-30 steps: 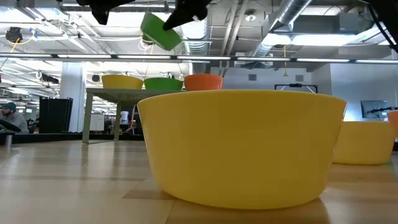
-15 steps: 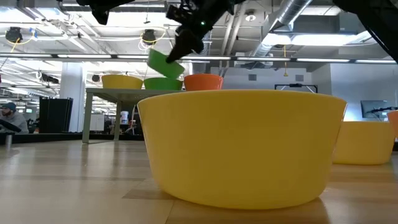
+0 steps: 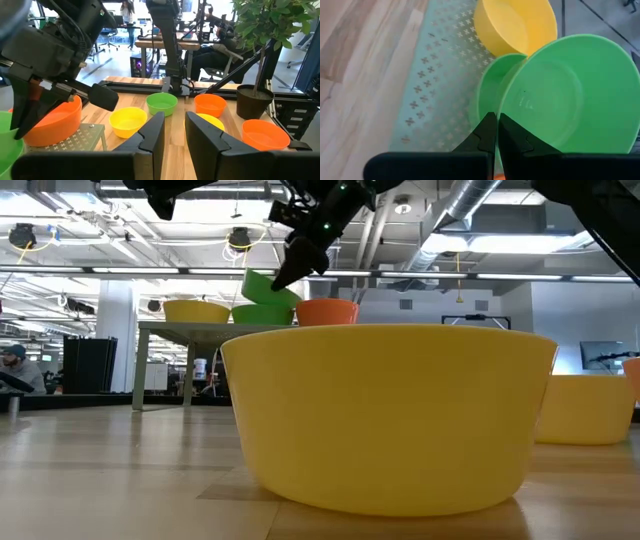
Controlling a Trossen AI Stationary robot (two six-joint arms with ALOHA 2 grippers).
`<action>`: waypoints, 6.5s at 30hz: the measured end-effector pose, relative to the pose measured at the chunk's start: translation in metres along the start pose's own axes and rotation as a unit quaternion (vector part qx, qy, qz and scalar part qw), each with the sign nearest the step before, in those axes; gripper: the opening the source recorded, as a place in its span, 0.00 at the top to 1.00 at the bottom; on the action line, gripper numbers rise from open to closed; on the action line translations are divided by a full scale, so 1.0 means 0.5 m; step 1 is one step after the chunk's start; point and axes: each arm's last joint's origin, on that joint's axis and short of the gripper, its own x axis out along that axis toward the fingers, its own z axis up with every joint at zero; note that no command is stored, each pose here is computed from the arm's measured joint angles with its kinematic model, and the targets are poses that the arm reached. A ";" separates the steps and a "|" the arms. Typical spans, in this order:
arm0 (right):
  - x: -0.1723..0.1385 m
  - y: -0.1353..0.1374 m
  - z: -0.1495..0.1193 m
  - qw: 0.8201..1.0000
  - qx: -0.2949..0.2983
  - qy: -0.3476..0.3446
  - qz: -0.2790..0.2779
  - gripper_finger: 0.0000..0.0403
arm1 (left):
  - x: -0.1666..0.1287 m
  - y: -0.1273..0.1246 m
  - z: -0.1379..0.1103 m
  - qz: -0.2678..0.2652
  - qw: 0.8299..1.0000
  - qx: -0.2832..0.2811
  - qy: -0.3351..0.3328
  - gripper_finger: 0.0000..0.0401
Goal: Pick & Place Mini bowls
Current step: Stack the green bowl on top of the other green bowl on the shelf, then stack the yellow bowl on top of the other yellow bowl on the shelf
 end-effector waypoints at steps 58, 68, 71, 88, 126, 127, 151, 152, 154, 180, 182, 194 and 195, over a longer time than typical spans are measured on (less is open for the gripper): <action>-0.223 0.292 -0.107 0.958 0.232 0.128 0.108 0.70 | 0.011 -0.004 -0.009 0.000 1.000 -0.011 0.015 0.80; -0.146 0.329 -0.274 0.900 0.347 0.259 0.057 0.70 | 0.012 -0.004 -0.006 0.001 1.000 -0.012 0.008 0.80; -0.126 0.323 -0.296 0.894 0.346 0.285 0.033 0.70 | 0.012 -0.004 -0.005 0.001 1.000 -0.013 0.006 0.80; -0.110 0.304 -0.312 0.882 0.374 0.284 0.046 0.70 | 0.012 -0.004 -0.005 0.001 1.000 -0.013 0.005 0.80; -0.144 0.380 -0.181 0.931 0.287 0.165 0.154 0.99 | 0.054 -0.033 -0.032 -0.116 0.992 -0.005 0.042 0.84; -0.148 0.384 -0.168 0.934 0.284 0.149 0.157 0.99 | 0.063 -0.037 -0.040 -0.122 0.991 0.003 0.049 0.85; -0.168 0.423 -0.093 0.952 0.235 0.017 0.197 1.00 | 0.295 -0.036 -0.137 -0.121 0.974 0.104 0.162 0.69; -0.168 0.423 -0.093 0.952 0.235 0.017 0.198 1.00 | 0.298 -0.033 -0.141 -0.118 0.974 0.104 0.166 0.69; -0.168 0.424 -0.093 0.952 0.232 0.015 0.198 1.00 | 0.304 -0.025 -0.144 -0.111 0.974 0.103 0.170 0.70; -0.175 0.390 -0.065 0.964 0.165 -0.050 0.203 1.00 | 0.301 -0.025 -0.154 -0.164 0.964 0.059 0.201 0.82; -0.174 0.388 -0.066 0.964 0.166 -0.049 0.200 1.00 | 0.300 -0.026 -0.155 -0.165 0.964 0.059 0.202 0.87; -0.173 0.384 -0.066 0.970 0.156 -0.049 0.177 0.90 | 0.284 -0.071 -0.168 -0.186 0.951 0.027 0.245 0.98; -0.173 0.383 -0.066 0.972 0.156 -0.047 0.170 0.89 | 0.280 -0.079 -0.170 -0.190 0.948 0.019 0.253 0.98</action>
